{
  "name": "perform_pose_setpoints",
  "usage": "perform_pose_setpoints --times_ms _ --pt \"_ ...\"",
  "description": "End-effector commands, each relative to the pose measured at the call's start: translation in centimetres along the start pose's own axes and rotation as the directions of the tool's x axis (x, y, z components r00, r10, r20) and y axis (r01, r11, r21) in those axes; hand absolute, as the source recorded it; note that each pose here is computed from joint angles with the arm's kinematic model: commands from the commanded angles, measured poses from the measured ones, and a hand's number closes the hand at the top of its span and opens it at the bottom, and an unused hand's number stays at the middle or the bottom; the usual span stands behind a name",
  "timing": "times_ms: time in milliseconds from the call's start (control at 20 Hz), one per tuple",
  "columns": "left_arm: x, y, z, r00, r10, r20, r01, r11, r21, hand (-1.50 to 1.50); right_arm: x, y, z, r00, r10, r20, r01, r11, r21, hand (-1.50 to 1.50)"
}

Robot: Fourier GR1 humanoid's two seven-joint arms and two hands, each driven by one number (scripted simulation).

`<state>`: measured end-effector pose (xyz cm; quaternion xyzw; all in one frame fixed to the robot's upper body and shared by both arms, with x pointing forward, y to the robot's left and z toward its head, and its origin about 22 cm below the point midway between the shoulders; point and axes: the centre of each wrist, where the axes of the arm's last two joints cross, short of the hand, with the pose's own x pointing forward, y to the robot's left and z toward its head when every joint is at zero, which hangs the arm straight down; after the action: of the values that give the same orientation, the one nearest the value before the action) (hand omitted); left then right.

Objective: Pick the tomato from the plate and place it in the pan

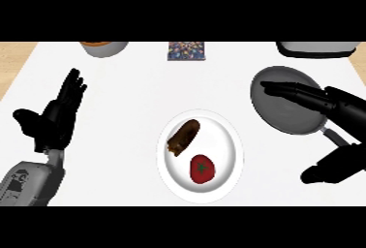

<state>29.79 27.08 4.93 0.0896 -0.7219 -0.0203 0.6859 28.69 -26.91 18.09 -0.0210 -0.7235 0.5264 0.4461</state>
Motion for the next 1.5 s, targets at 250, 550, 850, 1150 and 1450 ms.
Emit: perform_pose_setpoints --times_ms 250,550,850,1150,1450 --pt "0.8 -0.5 1.2 1.000 -0.019 0.022 0.019 1.000 0.008 0.00 5.1 0.8 -4.1 0.998 0.061 -0.010 -0.061 0.998 0.019 -1.50" --pt "-0.2 -1.3 0.6 1.000 -0.008 0.000 0.008 1.000 0.016 0.00 7.2 2.9 -5.7 0.999 -0.027 0.046 0.019 0.988 0.153 -1.50" --pt "-0.5 2.3 0.9 1.000 0.000 -0.005 0.000 1.000 -0.001 0.00 7.8 5.6 -4.3 0.999 0.028 -0.022 -0.023 0.981 0.192 -1.50" --pt "1.5 0.0 -0.1 1.000 0.005 0.003 -0.005 1.000 -0.007 0.00 8.3 6.5 -6.3 0.992 0.046 -0.118 -0.024 0.983 0.183 -1.50" --pt "0.4 -0.2 1.2 1.000 -0.005 0.011 0.005 1.000 -0.009 0.00 5.1 7.3 -7.2 0.977 0.101 -0.186 -0.063 0.978 0.197 -1.50"
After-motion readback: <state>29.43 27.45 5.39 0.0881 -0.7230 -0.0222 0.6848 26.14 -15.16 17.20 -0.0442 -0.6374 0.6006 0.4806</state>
